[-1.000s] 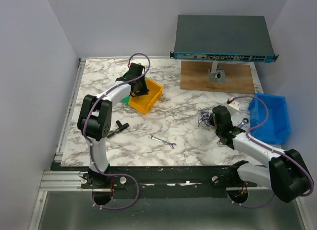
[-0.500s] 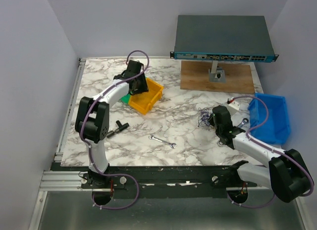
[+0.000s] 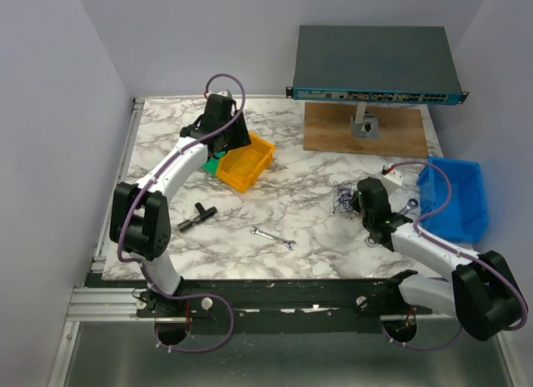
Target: Untangle the cables
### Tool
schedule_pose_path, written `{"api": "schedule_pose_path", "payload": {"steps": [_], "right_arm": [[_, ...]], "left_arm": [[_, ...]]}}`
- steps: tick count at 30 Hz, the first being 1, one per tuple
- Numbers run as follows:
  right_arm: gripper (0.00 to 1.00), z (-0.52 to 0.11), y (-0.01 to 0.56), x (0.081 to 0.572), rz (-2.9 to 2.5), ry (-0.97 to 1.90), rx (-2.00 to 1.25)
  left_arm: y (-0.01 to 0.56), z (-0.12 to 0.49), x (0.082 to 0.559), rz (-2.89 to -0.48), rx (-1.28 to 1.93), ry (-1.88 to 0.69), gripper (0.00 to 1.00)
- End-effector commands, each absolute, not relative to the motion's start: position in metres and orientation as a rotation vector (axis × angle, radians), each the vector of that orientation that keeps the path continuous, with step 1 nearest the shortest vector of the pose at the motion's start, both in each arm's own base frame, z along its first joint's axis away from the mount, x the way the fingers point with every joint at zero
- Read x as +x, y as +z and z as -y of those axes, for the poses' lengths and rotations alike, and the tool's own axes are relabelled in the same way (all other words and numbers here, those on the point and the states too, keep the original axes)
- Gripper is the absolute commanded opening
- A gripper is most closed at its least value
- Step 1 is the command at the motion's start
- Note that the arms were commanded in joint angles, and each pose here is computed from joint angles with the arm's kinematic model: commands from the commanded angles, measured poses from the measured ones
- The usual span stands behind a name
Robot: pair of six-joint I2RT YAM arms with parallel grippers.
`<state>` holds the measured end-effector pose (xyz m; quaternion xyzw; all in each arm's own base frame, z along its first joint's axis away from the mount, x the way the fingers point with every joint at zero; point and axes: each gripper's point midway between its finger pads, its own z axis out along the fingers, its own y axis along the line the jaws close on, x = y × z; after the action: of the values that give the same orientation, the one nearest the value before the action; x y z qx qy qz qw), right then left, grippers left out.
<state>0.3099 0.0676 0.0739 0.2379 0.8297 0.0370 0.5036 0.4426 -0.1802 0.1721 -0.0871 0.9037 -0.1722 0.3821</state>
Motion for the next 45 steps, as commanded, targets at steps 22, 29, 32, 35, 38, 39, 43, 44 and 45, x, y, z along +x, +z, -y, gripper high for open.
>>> {"api": "schedule_pose_path", "payload": {"steps": [22, 29, 32, 35, 38, 39, 43, 44, 45], "right_arm": [[0.3, -0.069, 0.071, 0.31, -2.01, 0.086, 0.562], [0.3, -0.07, 0.069, 0.311, -2.018, 0.084, 0.56], [0.3, -0.069, 0.069, 0.31, -2.018, 0.08, 0.562], [0.3, -0.068, 0.07, 0.31, -2.014, 0.078, 0.564], [0.3, -0.069, 0.069, 0.311, -2.016, 0.079, 0.563], [0.3, -0.069, 0.068, 0.311, -2.018, 0.079, 0.562], [0.3, -0.069, 0.069, 0.311, -2.02, 0.074, 0.561], [0.3, -0.068, 0.069, 0.311, -2.017, 0.072, 0.564], [0.3, -0.068, 0.069, 0.31, -2.015, 0.074, 0.565]], "left_arm": [[0.092, 0.173, 0.468, -2.518, -0.185, -0.157, 0.0], [0.05, 0.168, 0.469, -2.75, -0.094, 0.11, 0.0], [0.052, 0.174, 0.474, -2.738, -0.05, 0.125, 0.0], [0.051, 0.175, 0.474, -2.736, 0.003, 0.141, 0.0], [0.057, 0.173, 0.472, -2.732, 0.023, 0.153, 0.02], [0.061, 0.171, 0.47, -2.725, 0.022, 0.168, 0.05], [0.099, 0.166, 0.464, -2.625, 0.015, 0.136, 0.23], [0.106, 0.166, 0.461, -2.616, 0.01, 0.126, 0.29], [0.114, 0.165, 0.458, -2.607, 0.004, 0.115, 0.32]]}}
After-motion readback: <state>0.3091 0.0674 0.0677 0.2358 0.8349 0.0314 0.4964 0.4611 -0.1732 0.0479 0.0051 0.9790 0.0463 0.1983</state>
